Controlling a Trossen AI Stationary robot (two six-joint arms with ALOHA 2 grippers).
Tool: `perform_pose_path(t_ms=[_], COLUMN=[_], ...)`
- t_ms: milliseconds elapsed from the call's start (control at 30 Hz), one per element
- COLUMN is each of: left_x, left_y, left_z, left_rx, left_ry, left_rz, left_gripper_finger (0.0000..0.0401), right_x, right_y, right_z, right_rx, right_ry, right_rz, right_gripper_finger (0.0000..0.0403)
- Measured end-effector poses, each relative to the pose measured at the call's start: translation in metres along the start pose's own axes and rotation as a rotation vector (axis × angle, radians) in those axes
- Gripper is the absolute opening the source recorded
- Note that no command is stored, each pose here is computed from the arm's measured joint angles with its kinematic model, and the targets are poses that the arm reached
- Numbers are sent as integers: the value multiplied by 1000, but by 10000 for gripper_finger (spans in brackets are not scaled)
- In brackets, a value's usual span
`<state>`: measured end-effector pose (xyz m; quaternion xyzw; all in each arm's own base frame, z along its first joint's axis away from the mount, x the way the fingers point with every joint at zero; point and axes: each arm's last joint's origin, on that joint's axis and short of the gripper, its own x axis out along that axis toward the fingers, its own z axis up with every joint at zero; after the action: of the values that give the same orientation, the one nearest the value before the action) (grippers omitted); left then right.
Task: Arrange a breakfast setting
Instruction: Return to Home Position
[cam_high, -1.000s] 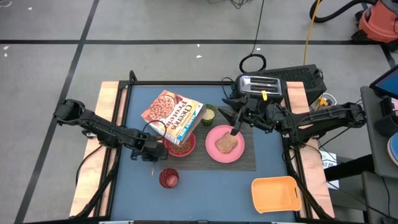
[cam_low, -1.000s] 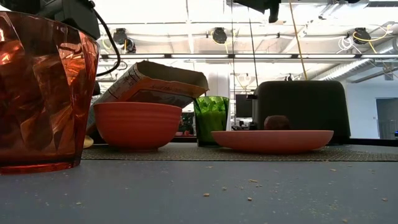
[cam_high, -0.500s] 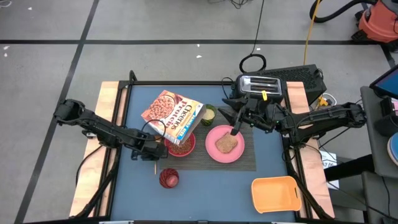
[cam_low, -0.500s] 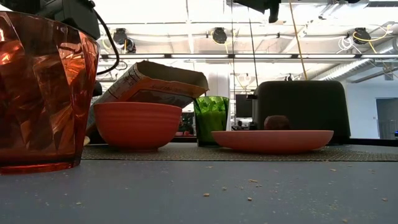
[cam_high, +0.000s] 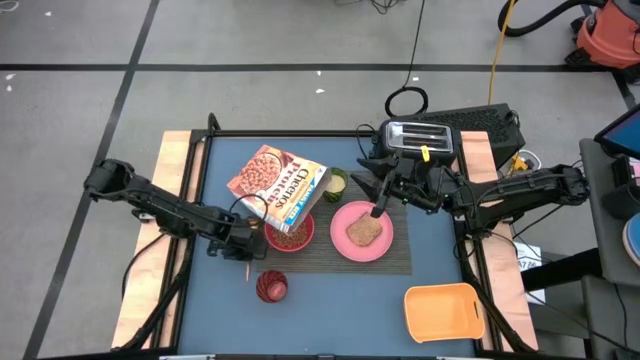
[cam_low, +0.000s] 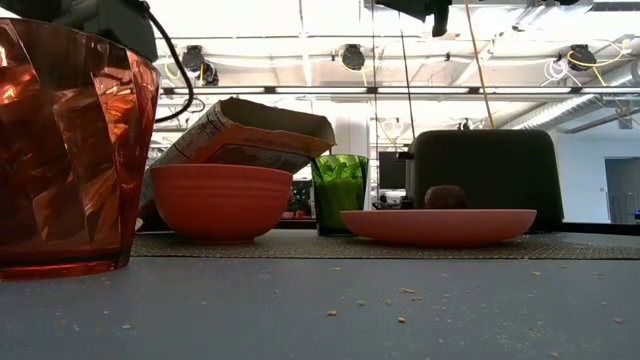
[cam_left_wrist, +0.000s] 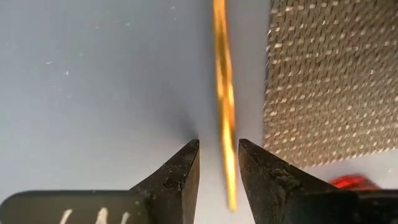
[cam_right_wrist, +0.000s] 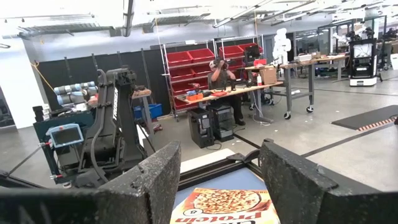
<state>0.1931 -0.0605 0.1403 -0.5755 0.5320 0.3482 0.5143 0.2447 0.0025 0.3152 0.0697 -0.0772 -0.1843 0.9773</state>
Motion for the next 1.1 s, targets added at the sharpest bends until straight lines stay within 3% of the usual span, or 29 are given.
perform_pose_path(t_ms=[300,567,700,833,1100], left_x=[-34,-70,-86,-102,-134], left_y=[12,23,28,30,26], left_z=[-5,-10,-11,-11,-12], left_rx=[59,219,388,640,1177], left_ry=[10,-26,-136,-316,-757], left_rz=[-92,-302,-421,-534,-685], left_gripper_finger=[118,118,118,118,118], right_x=[0,-1,-8,-20,-45], right_y=[0,0,-3,-7,-12], right_z=[0,2,11,20,36], right_rx=[0,3,15,7,6], right_ry=[0,-5,-31,-15,4], right_rz=[0,1,4,9,172], right_gripper_finger=[210,210,210,210,210])
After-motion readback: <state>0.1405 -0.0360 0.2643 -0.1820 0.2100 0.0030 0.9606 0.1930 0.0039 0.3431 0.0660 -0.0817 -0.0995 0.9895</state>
